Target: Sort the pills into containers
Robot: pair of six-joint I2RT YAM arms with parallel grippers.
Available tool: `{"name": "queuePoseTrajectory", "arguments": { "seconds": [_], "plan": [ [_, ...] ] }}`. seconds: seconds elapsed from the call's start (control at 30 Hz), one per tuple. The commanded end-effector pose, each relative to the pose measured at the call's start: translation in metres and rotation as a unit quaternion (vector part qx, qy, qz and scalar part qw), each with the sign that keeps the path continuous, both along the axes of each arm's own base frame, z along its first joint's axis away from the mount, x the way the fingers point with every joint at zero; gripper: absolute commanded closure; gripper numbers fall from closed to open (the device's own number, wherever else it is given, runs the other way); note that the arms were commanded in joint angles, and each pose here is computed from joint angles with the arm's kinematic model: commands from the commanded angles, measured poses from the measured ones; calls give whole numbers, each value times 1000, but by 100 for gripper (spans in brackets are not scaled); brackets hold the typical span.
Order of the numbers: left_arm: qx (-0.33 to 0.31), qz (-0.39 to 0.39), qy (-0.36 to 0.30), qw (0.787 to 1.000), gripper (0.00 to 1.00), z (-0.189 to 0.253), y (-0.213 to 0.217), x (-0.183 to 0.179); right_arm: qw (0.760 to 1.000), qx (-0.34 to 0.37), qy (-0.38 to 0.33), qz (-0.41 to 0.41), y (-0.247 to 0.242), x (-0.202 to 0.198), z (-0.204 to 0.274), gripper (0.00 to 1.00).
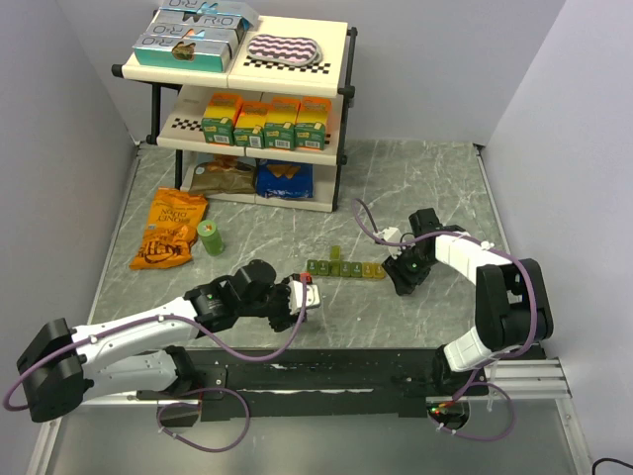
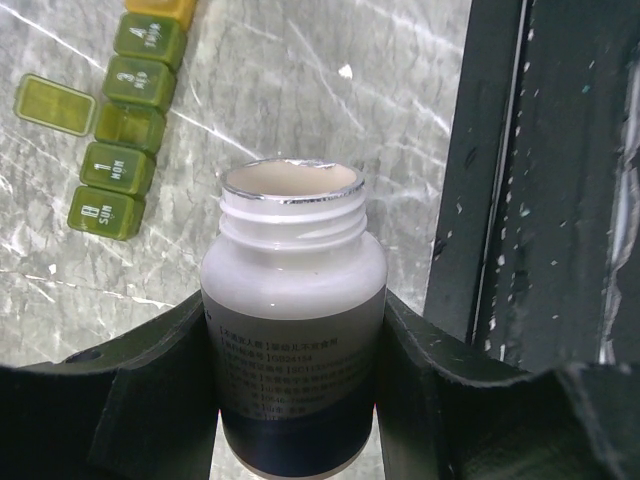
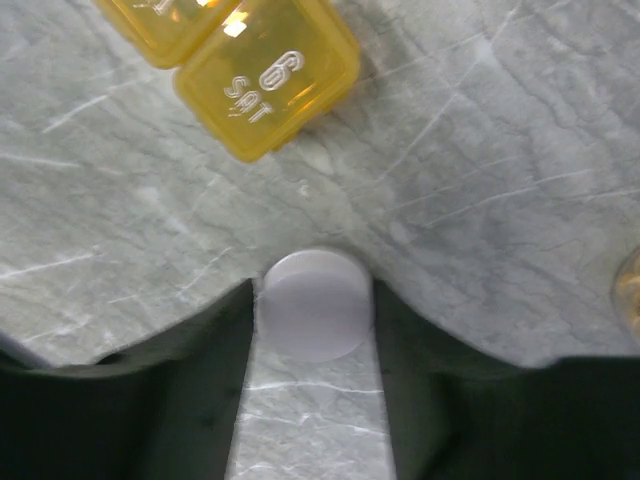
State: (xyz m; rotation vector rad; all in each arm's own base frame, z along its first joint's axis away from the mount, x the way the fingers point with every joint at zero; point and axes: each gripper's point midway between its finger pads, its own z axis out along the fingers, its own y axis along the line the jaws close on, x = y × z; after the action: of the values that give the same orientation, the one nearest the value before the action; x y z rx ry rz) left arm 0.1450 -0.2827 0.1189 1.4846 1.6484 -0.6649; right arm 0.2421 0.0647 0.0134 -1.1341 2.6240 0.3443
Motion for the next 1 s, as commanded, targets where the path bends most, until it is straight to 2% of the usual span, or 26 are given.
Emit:
{"name": "queuePoseTrajectory", "arguments": {
  "seconds": [0.0,0.07,0.23,0.4,0.47,0.5,0.57,0.67,0.77,0.97],
  "plan": [
    [0,-17,-33,999,99,13,-10,11,999,27,-23,5,6,2,24,38],
    [14,-25,-35,999,99,7,-11,13,998,60,-34,13,17,1,44,32],
    [37,-34,-35,998,99,-1,-8,25,991,111,-70,35,34,1,90,29],
    [53,-34,-27,998,99,-8,-11,43,966,182,-170,76,56,8,157,24],
    [65,-34,-19,997,99,-13,-14,53,953,196,-217,76,57,11,173,19],
    [69,-30,-15,997,99,-14,-14,57,941,209,-259,54,59,28,186,10],
    [84,-21,-1,996,99,-18,-18,68,933,215,-290,17,54,35,192,1],
    [101,-3,24,995,99,-25,-24,82,932,219,-286,-48,42,44,196,0],
    [118,6,40,992,99,-34,-27,91,931,242,-264,-64,35,39,195,0],
    [132,23,55,989,99,-45,-34,105,915,282,-278,-70,26,27,207,0]
  ]
}}
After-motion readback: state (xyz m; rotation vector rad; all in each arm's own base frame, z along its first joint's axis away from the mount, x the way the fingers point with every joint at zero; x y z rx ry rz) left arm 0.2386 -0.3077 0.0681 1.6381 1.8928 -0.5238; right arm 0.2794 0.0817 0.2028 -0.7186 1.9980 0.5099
